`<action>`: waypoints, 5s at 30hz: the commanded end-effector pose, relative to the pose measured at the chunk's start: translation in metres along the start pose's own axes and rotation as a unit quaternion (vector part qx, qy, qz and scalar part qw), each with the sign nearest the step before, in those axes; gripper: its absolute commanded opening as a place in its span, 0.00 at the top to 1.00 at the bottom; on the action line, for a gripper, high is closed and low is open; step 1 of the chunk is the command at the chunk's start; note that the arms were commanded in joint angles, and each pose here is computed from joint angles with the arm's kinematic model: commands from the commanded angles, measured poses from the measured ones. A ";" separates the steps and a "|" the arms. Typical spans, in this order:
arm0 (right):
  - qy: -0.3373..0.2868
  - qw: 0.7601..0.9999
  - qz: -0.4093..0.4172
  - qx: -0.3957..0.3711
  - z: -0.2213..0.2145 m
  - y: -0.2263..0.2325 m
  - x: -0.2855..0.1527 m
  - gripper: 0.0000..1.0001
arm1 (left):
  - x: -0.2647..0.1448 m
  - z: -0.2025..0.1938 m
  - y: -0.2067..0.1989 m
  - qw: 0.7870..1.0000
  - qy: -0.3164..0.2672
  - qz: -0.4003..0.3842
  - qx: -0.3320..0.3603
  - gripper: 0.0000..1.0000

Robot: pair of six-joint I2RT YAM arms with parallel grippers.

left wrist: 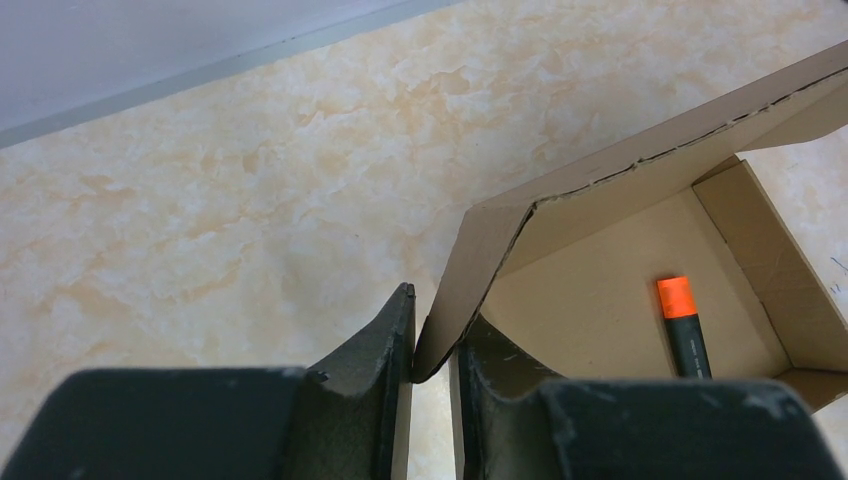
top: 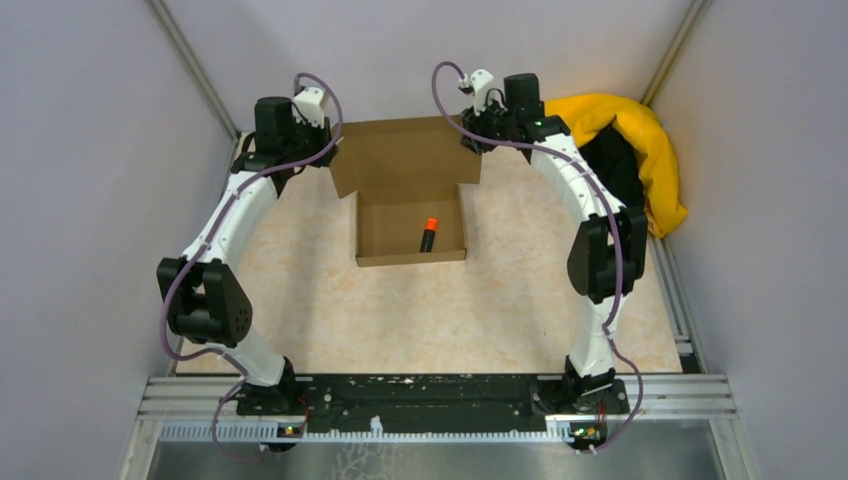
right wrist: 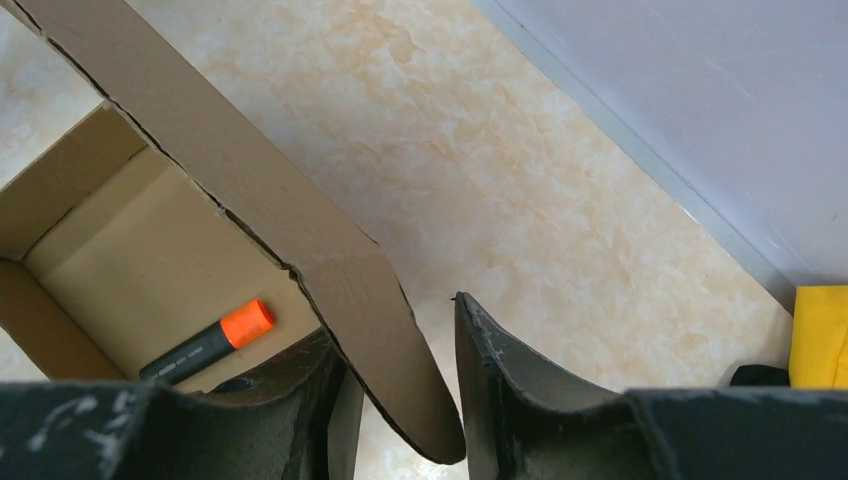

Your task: Fold the paper box

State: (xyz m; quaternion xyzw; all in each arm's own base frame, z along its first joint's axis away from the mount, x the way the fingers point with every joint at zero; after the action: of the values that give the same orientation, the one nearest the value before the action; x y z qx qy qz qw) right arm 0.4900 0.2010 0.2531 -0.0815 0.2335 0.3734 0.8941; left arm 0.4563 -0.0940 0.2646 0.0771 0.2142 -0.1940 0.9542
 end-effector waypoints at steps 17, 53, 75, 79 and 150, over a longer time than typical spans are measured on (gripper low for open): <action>-0.063 0.997 -0.025 -0.034 0.043 0.001 -0.036 0.65 | 0.002 0.012 -0.001 1.000 -0.011 -0.005 0.000 0.78; -0.037 0.998 -0.035 -0.024 0.036 0.014 -0.023 0.95 | 0.024 0.011 -0.033 1.000 0.010 -0.010 -0.002 0.99; -0.057 0.990 -0.124 0.047 0.044 0.068 -0.025 1.00 | 0.011 0.011 -0.083 0.999 -0.003 0.028 -0.037 1.00; -0.069 0.985 -0.137 0.079 0.043 0.080 -0.026 1.00 | 0.009 0.009 -0.100 0.998 -0.006 0.040 -0.045 1.00; -0.135 0.940 -0.226 0.218 -0.063 0.148 -0.058 1.00 | -0.055 -0.091 -0.160 0.983 -0.082 0.091 -0.137 1.00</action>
State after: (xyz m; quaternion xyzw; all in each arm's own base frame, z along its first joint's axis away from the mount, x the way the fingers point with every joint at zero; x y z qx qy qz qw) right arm 0.3511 0.2125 0.2214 0.0941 0.1632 0.0149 0.9820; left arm 0.3339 -0.1737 0.2148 -0.0404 0.1224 -0.0003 0.9917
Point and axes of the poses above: each gripper's point midway between its finger pads, its own x axis out along the fingers, its own y axis along the line the jaws close on, z = x × y, the point moved 3 cm from there along -x, back along the fingers, and after that the axes turned 6 degrees about x, right-handed, at the moved point
